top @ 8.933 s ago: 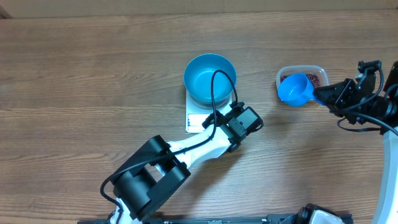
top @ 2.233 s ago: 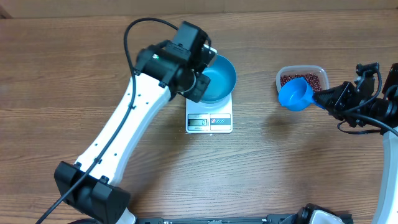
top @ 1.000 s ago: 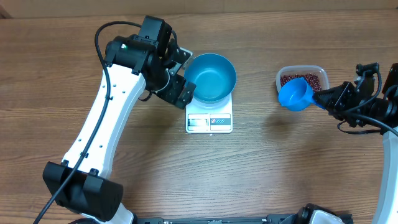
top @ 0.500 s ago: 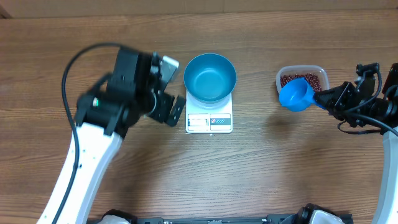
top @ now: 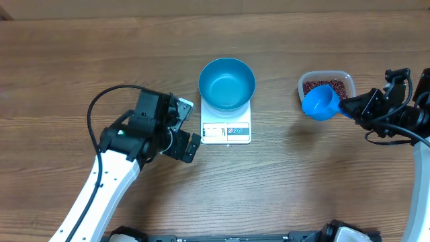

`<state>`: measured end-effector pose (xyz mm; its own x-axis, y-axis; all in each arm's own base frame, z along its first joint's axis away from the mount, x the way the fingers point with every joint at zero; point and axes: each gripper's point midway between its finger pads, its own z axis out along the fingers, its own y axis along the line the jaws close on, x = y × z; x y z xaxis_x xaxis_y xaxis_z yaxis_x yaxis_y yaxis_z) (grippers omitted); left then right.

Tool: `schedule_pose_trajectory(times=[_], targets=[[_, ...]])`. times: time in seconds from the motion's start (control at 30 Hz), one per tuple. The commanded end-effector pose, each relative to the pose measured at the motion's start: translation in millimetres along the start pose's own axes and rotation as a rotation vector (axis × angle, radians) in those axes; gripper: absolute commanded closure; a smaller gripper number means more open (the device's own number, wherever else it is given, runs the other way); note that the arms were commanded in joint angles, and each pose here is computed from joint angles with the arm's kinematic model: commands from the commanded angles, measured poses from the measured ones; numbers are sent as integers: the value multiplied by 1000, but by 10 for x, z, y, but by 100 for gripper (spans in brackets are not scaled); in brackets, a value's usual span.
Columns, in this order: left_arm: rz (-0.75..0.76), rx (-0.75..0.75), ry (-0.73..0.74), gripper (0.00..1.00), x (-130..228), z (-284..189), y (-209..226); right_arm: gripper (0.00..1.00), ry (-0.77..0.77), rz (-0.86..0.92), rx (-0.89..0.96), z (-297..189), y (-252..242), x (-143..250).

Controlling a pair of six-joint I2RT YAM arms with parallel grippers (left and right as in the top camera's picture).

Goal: Scoop item into bowl and weigh 150g on scale

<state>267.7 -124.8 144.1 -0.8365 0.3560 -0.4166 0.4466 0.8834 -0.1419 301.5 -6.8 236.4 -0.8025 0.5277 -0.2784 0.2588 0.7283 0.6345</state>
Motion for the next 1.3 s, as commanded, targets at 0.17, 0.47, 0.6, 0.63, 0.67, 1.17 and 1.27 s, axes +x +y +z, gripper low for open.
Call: schedule_pose_trajectory(times=[0.17,0.47,0.6,0.63,0.67,1.17,1.27], targets=[[-9,31,57,0,57,168,-37,96,-37,-33,-8,-94,76,-60],[36,29,29,0,-20,184,-106,96,-38,-33,-2,-94,65,-62],[40,24,7,0,-75,186,-97,96,-38,-33,-2,-94,65,-63],[41,11,5,0,-81,186,-74,96,-38,-33,-2,-94,65,-63],[41,-3,5,0,-82,186,-51,96,-38,-33,-2,-94,65,-63],[42,-24,5,0,-84,186,-13,96,-38,-32,-2,-94,64,-61],[42,-24,5,0,-84,186,-13,96,-37,-31,-2,-94,64,-58]])
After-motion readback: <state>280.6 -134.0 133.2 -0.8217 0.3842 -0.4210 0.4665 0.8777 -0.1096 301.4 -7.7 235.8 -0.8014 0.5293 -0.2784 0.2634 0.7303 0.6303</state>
